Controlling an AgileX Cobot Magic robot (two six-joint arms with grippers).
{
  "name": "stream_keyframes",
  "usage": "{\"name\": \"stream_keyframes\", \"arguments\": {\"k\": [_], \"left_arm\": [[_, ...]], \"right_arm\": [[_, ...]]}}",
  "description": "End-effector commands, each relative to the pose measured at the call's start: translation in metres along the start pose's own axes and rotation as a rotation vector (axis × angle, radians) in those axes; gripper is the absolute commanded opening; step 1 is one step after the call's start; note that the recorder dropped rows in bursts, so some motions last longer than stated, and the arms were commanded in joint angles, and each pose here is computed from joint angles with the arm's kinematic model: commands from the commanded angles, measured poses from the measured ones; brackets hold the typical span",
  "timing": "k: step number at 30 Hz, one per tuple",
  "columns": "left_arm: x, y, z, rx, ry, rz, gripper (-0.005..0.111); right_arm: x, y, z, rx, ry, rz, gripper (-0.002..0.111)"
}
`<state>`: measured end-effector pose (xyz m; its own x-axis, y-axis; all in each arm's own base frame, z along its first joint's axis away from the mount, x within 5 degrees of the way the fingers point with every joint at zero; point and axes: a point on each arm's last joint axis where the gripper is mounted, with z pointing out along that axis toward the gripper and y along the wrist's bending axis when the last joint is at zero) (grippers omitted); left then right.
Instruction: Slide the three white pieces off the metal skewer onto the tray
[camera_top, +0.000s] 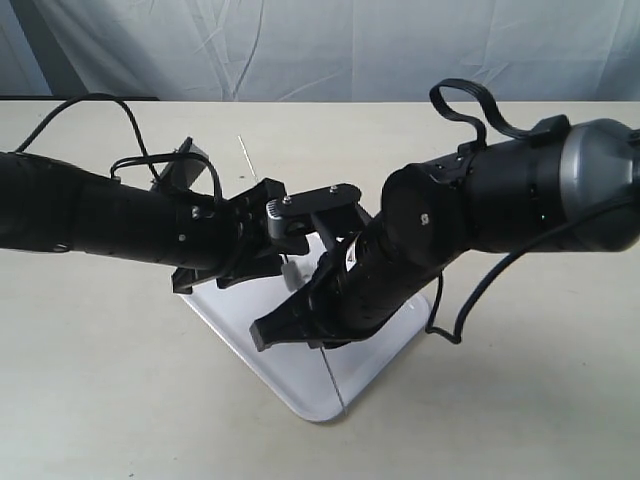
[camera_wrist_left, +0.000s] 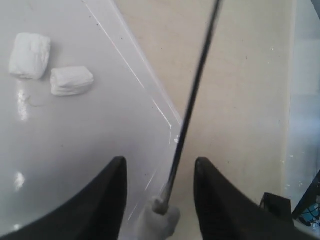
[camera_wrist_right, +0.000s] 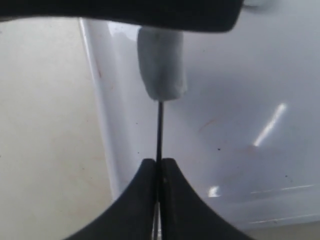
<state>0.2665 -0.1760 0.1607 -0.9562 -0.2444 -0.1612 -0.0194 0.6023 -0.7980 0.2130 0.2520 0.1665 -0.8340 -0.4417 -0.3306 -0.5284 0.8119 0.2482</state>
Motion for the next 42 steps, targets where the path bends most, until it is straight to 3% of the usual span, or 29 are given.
{"name": "stream_keyframes", "arguments": {"k": [1, 7, 13, 20, 25, 42], "left_arm": [[0.013, -0.006, 0.002, 0.062, 0.123, 0.078, 0.042], [0.017, -0.006, 0.001, 0.067, 0.168, 0.118, 0.042], [0.017, -0.013, 0.0, 0.142, 0.168, 0.039, 0.042], [0.017, -0.011, 0.001, 0.118, 0.168, 0.057, 0.042], [0.018, -0.011, 0.001, 0.125, 0.176, 0.057, 0.019], [0.011, -0.004, 0.002, 0.042, 0.102, 0.061, 0.019]], "right_arm": [[-0.003, -0.003, -0.002, 0.032, -0.011, -0.052, -0.001], [-0.005, -0.004, -0.002, 0.041, -0.023, -0.033, -0.001], [-0.006, -0.003, -0.002, 0.039, -0.039, -0.032, -0.001], [-0.005, -0.003, -0.003, 0.035, -0.034, -0.026, -0.001], [-0.005, -0.003, -0.003, 0.035, -0.025, -0.024, -0.001], [0.013, -0.003, -0.01, 0.04, 0.161, -0.002, -0.001]]}}
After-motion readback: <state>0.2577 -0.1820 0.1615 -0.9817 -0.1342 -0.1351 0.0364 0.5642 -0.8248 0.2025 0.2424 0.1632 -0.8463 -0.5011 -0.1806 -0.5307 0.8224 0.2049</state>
